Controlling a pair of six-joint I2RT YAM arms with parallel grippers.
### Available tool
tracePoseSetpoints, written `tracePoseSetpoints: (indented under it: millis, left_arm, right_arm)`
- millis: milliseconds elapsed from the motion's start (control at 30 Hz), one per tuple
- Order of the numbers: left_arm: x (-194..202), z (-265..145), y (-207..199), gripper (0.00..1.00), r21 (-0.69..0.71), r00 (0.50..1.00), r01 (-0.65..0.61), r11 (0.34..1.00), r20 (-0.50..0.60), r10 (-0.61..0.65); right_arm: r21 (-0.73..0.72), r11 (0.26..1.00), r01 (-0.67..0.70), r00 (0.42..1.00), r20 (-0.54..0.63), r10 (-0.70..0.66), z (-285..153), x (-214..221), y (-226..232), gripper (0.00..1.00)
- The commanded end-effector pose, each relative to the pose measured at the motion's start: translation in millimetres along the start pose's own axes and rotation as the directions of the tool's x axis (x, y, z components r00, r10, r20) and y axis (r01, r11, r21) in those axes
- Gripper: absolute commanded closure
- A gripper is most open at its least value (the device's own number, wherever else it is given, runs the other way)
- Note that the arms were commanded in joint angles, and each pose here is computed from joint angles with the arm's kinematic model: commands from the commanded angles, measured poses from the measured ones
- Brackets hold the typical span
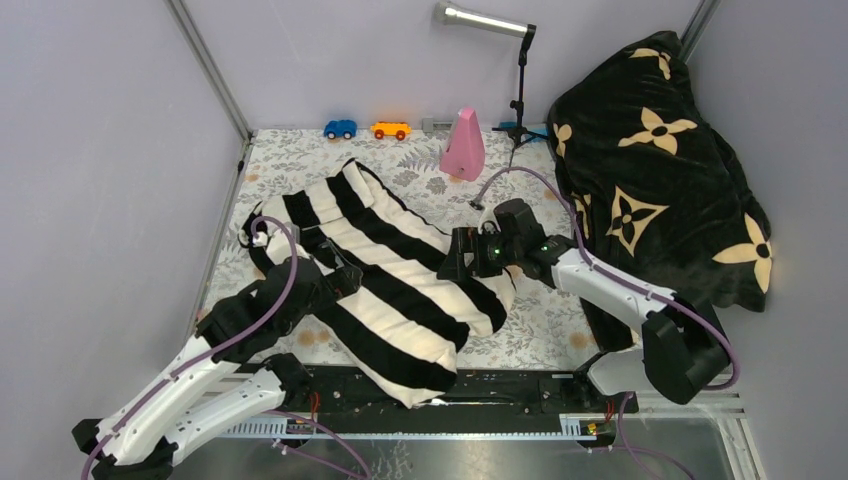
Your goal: Remove the pillowcase from the pillow
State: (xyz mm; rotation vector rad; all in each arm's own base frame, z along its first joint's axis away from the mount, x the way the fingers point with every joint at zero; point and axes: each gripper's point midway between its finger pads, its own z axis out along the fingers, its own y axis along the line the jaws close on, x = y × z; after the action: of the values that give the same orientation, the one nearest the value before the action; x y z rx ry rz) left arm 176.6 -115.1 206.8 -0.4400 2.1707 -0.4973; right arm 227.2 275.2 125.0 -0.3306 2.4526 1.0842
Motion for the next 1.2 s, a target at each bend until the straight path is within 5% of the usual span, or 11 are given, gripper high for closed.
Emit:
tracePoseSetpoints:
  millis: [0, 333, 700, 767, 967, 1167]
  left_arm:
    - [7, 14, 24, 0.01, -0.124, 0.999, 0.035, 0.992, 0.022, -0.032]
    - [43, 44, 45, 0.01, -0.208, 0.998, 0.051, 0.977, -0.034, -0.059]
    - [72, 76, 34, 0.01, -0.188, 0.991, 0.057, 0.98, -0.111, -0.079]
    - [74, 80, 29, 0.02, -0.155, 0.99, 0.071, 0.985, -0.11, -0.089]
    - [80, 93, 14, 0.15, -0.047, 0.989, 0.08, 0.996, -0.119, -0.085]
    - [91, 115, -13, 0.23, 0.08, 0.989, 0.063, 0.995, -0.142, -0.052]
  right_arm:
    - [-0.028, 0.996, 0.089, 0.996, 0.021, -0.088, 8, -22, 21, 0.01]
    - [0.199, 0.962, 0.185, 0.959, 0.176, -0.221, 1, -100, 13, 0.01]
    - [0.174, 0.973, 0.155, 0.988, -0.04, -0.15, 90, -90, -21, 0.01]
    - [0.181, 0.974, 0.134, 0.99, -0.073, -0.122, 98, -84, -26, 0.12]
    - [0.169, 0.978, 0.126, 0.992, -0.053, -0.118, 82, -86, -14, 0.97]
    - [0.291, 0.941, 0.171, 0.98, 0.047, -0.193, 29, -116, -2, 1.0]
